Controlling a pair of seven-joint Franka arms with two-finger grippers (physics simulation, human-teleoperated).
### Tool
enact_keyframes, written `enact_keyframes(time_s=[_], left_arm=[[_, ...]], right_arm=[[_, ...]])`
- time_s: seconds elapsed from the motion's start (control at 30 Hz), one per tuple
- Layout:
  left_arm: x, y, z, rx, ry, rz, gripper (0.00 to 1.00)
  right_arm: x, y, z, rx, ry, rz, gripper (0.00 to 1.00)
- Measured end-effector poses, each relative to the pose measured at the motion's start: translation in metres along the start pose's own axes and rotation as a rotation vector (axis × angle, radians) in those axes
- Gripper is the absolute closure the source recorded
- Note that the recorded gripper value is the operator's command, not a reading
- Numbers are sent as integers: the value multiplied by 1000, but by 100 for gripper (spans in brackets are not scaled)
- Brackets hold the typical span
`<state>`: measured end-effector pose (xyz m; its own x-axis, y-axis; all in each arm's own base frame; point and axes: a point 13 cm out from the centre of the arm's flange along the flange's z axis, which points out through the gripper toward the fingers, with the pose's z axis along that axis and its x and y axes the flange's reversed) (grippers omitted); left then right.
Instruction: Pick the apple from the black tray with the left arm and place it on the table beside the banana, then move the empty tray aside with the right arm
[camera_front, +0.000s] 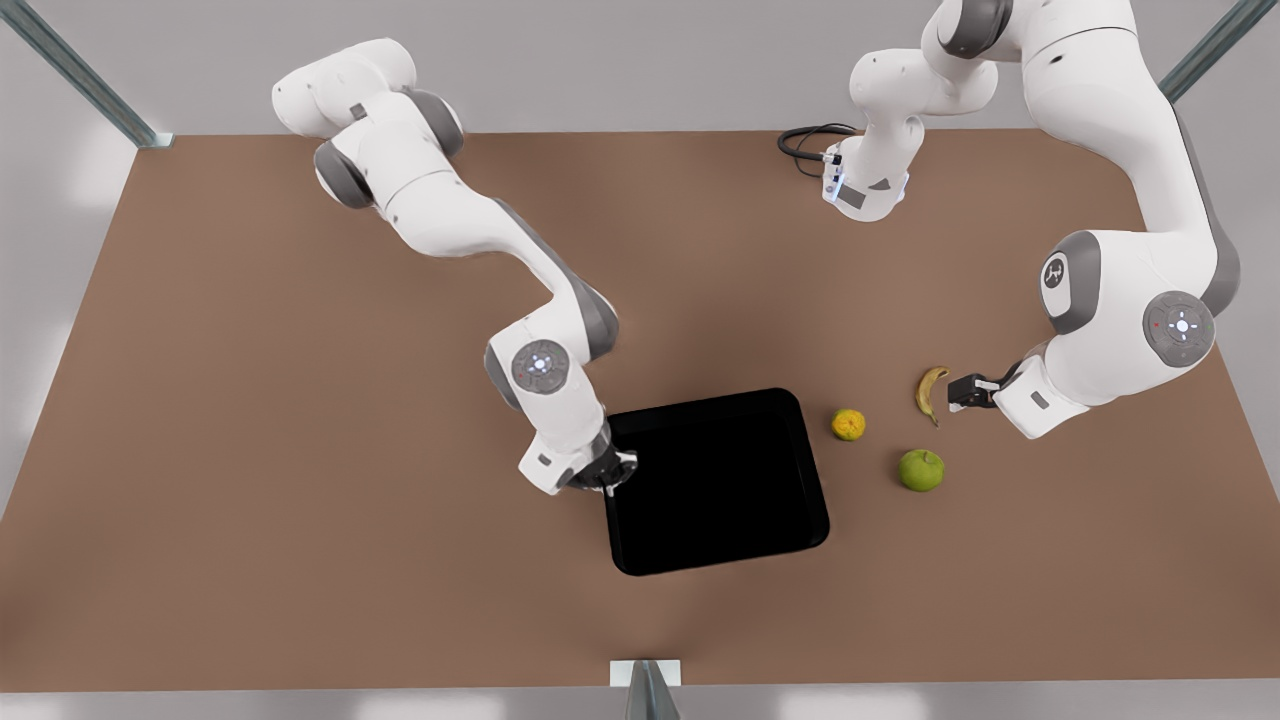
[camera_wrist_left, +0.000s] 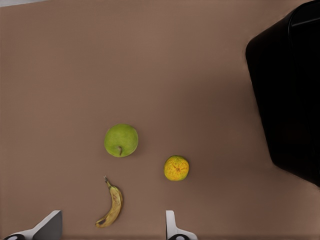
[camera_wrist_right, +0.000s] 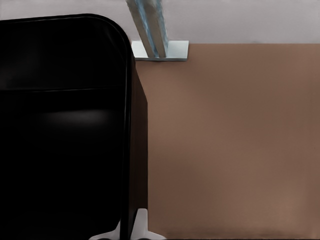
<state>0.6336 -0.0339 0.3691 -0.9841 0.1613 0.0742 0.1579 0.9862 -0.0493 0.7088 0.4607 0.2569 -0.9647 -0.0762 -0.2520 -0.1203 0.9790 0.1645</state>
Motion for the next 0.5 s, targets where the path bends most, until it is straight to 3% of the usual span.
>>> enact_keyframes(time_s=[0.23, 0.5], left_arm=[[0, 0, 0, 0, 0, 3, 0], [7, -15, -23, 1, -18, 1, 0]], right_arm=[[-23, -152, -131, 108, 129, -1, 88], [-7, -393, -207, 242, 294, 1, 87]])
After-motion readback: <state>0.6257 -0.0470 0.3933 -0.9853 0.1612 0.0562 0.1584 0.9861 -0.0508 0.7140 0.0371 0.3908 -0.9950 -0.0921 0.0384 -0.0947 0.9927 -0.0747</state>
